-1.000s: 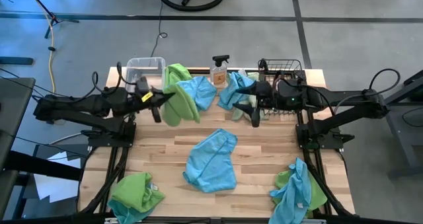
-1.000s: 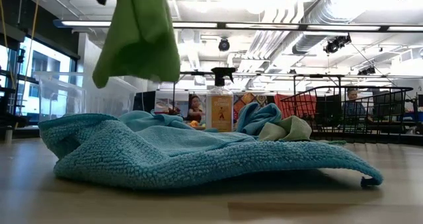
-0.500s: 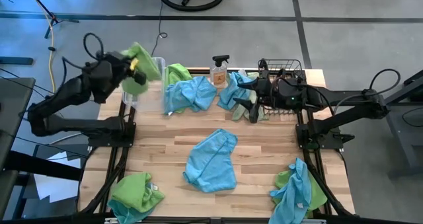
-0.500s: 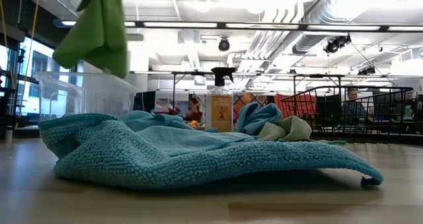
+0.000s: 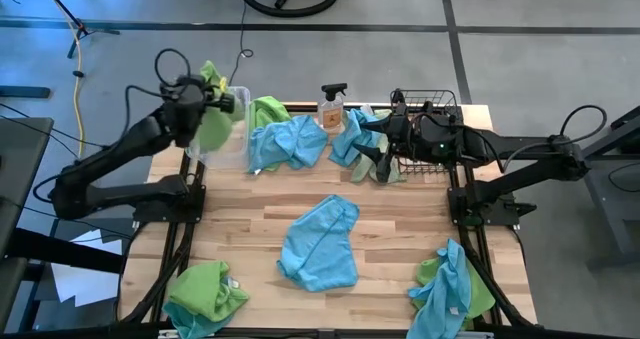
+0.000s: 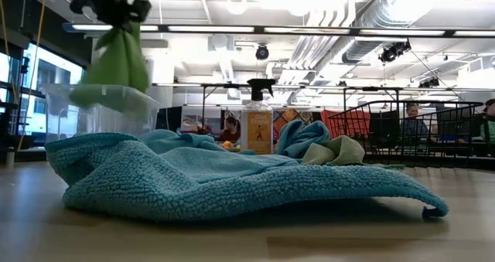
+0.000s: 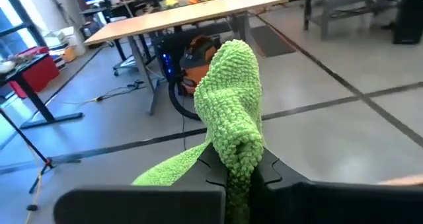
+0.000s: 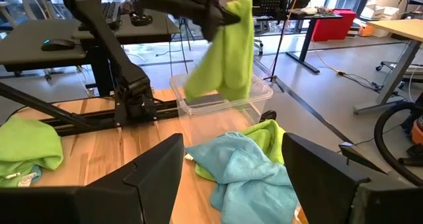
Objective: Sort microfiber towel by color & place in baskets
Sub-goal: Put the green microfiber cloth into the bin
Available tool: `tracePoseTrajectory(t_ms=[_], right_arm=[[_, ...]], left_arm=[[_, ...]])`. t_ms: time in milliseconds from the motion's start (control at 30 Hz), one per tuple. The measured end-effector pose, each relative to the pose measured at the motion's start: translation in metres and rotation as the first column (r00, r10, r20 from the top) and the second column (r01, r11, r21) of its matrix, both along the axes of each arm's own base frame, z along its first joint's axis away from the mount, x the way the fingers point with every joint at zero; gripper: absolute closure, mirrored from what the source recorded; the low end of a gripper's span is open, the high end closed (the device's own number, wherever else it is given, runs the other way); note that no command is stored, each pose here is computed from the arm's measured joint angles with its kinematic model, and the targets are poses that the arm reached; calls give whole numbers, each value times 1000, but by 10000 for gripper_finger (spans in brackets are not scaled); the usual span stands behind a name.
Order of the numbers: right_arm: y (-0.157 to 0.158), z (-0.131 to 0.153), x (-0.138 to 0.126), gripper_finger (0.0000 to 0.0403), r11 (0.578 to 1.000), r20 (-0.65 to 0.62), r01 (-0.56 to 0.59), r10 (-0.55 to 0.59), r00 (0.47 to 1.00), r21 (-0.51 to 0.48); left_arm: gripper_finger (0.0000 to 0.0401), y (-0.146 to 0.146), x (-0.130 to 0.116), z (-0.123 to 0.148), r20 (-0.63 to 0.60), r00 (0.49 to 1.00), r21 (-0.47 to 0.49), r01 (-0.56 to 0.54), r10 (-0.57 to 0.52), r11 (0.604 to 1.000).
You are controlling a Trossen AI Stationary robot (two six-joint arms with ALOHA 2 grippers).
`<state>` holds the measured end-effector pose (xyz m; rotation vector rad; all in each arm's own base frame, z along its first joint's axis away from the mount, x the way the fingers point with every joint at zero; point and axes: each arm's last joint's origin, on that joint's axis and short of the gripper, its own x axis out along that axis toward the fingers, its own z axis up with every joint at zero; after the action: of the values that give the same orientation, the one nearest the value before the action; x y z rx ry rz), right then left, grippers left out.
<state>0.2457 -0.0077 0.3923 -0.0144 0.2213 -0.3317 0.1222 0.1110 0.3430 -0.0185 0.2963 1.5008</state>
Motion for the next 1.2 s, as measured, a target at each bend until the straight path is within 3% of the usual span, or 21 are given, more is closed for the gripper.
tracePoseTrajectory(t_ms=[133,200,367,500,700,867,967,1133,1200], right_arm=[[0,0,0,148,1000,0,-1,1,1000,1],[0,0,0,148,1000,3,0,0,1000,9],[0,0,0,148,1000,6,-2,2,1000,20],[0,0,0,148,1000,5,-2,2,1000,20],[0,-1,0,148,1000,-7,-3,3,1000,20],[0,-3,0,148,1000,-22,-2,2,1000,22],[0,-3,0,148,1000,-24,-2,2,1000,22],[0,-3,0,148,999,-17,4,-3,1000,43],[0,-3,0,148,997,-7,10,-10,1000,73]], left_arm=[[401,14,4,-19,-70,991,-24,-112,110,993],[401,19,6,-29,-130,985,-77,-124,113,989],[401,30,9,-43,-164,983,-234,39,-78,972],[401,40,9,-48,-275,947,-368,54,-165,928],[401,54,10,-54,-376,844,-563,121,-383,817],[401,59,11,-55,-349,741,-730,169,-574,662],[401,61,10,-60,-365,659,-802,137,-658,582],[401,71,13,-73,-368,526,-870,96,-767,483],[401,76,14,-80,-368,498,-886,67,-785,458]])
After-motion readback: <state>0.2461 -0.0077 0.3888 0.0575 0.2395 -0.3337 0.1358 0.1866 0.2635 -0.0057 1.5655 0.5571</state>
